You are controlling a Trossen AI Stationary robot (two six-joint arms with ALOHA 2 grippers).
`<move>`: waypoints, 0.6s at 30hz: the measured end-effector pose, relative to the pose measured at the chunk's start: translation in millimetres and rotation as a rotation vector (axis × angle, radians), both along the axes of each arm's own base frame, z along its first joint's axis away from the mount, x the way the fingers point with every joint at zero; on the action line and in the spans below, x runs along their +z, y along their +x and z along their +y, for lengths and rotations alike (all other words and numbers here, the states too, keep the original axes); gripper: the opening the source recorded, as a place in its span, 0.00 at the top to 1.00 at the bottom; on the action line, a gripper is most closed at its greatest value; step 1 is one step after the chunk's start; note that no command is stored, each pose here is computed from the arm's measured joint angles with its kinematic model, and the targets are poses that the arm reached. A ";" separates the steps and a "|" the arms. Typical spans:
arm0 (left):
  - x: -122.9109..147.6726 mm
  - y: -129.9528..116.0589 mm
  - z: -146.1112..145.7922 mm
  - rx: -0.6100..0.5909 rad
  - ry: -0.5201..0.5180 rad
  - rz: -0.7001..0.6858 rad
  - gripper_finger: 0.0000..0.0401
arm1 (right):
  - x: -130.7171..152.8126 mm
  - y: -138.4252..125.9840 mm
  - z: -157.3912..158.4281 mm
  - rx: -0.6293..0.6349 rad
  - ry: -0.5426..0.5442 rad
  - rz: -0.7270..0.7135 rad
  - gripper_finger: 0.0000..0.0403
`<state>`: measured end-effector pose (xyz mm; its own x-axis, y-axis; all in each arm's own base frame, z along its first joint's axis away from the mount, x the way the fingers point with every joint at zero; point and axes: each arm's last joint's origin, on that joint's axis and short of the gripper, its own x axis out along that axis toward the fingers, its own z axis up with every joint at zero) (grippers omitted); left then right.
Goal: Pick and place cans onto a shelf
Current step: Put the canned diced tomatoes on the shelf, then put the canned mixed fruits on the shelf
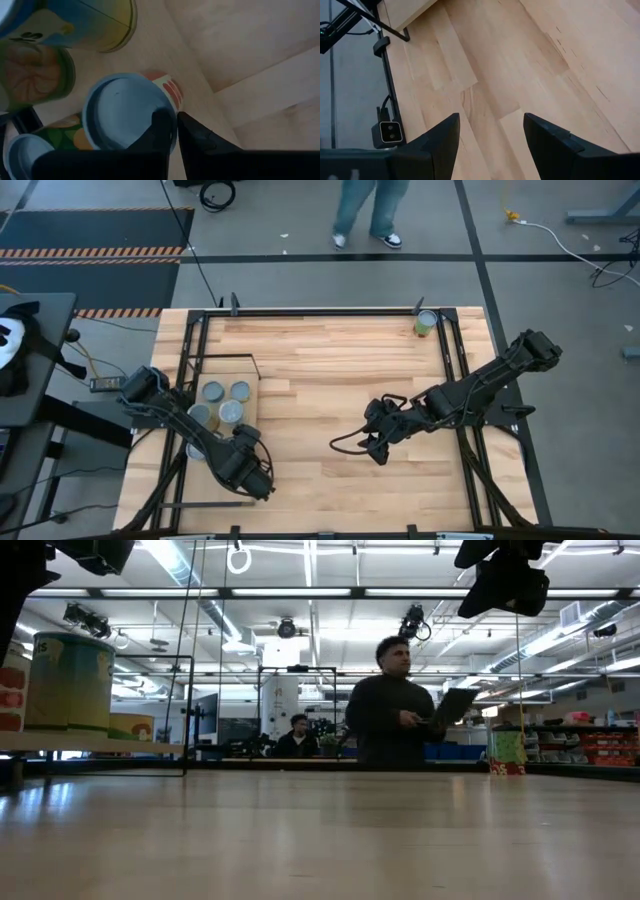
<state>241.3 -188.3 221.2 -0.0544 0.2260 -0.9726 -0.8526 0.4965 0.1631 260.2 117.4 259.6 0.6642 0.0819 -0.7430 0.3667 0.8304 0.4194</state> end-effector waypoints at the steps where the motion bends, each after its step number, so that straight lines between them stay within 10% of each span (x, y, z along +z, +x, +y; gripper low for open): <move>1: 0.0 0.0 0.0 0.000 0.001 0.000 0.90 | 0.0 0.0 0.0 0.001 -0.001 0.000 0.44; 18: 47.3 -18.5 17.0 -0.011 -0.066 -0.158 0.56 | 0.3 0.3 0.1 0.061 -0.055 -0.012 0.44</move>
<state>222.8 -171.3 268.5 0.1025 0.1615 -0.9815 -0.8593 0.5114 -0.0056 260.5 117.5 259.9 0.6679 0.0820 -0.7397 0.3098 0.8731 0.3765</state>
